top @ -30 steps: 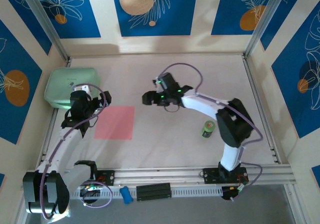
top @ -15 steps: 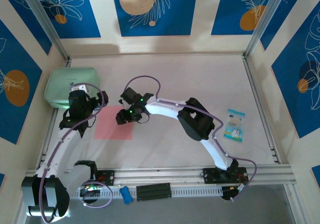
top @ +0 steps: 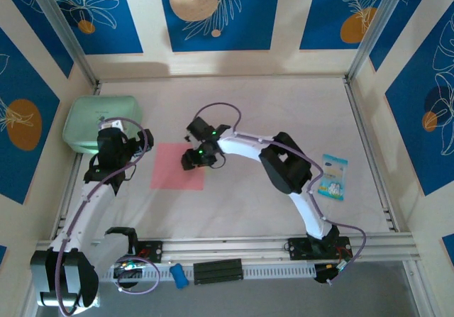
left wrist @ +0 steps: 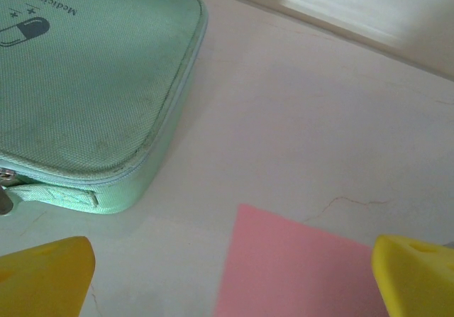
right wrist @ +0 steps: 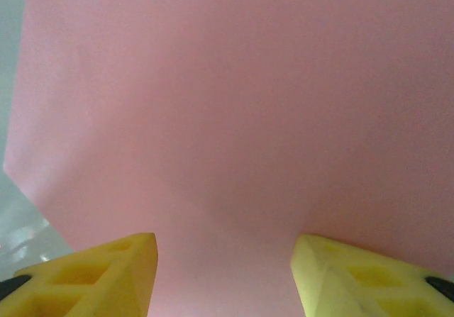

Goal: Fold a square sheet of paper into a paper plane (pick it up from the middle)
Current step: Move the square sheet of paper to the center of the table.

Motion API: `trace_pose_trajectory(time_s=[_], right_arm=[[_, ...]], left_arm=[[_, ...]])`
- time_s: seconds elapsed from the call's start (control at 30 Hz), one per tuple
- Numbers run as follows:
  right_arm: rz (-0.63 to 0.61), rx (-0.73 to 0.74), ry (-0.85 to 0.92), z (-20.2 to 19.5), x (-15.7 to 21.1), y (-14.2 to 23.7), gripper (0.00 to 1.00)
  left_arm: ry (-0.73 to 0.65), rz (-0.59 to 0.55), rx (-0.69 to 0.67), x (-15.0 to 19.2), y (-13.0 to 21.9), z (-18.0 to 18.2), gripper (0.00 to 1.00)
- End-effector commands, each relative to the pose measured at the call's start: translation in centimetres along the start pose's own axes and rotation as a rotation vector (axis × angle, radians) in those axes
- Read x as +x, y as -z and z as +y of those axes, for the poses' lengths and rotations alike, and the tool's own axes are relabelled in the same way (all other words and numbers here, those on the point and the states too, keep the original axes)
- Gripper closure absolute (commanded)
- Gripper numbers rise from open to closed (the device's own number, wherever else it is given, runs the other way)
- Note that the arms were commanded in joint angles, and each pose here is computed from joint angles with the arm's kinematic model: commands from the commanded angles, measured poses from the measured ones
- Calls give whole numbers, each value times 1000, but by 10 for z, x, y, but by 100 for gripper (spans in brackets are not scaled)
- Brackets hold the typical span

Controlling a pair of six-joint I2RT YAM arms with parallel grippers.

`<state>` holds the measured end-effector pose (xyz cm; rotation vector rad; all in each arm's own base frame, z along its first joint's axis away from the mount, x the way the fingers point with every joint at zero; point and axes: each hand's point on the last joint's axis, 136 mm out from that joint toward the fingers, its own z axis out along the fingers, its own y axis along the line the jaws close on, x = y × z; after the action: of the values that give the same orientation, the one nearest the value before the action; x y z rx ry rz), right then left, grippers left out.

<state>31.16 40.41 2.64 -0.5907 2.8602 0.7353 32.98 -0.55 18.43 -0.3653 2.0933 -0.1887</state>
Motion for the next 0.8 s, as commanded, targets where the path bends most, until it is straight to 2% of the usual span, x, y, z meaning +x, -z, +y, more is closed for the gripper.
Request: trace_pose_trajectory(time_s=[0.0,0.2,0.37,0.53,0.67,0.77], right_arm=[[119,181,-96,-84,41,15,44],[100,221,-174,-138,55,54,44],[55,193,-148,-135,40,77,47],[-144,108,-213,-114,1,126,44],[-242,119,-312,-131,-12,153,39],[-311,140,-379,-154,-15,173,32]], left_arm=[[-6,10,27,-8,1,-7,1],[8,93,93,3,-9,-20,0],[33,205,193,14,-20,-42,1],[42,306,248,26,-26,-64,1],[-9,403,266,46,-30,-92,1],[-122,452,195,61,-35,-112,1]])
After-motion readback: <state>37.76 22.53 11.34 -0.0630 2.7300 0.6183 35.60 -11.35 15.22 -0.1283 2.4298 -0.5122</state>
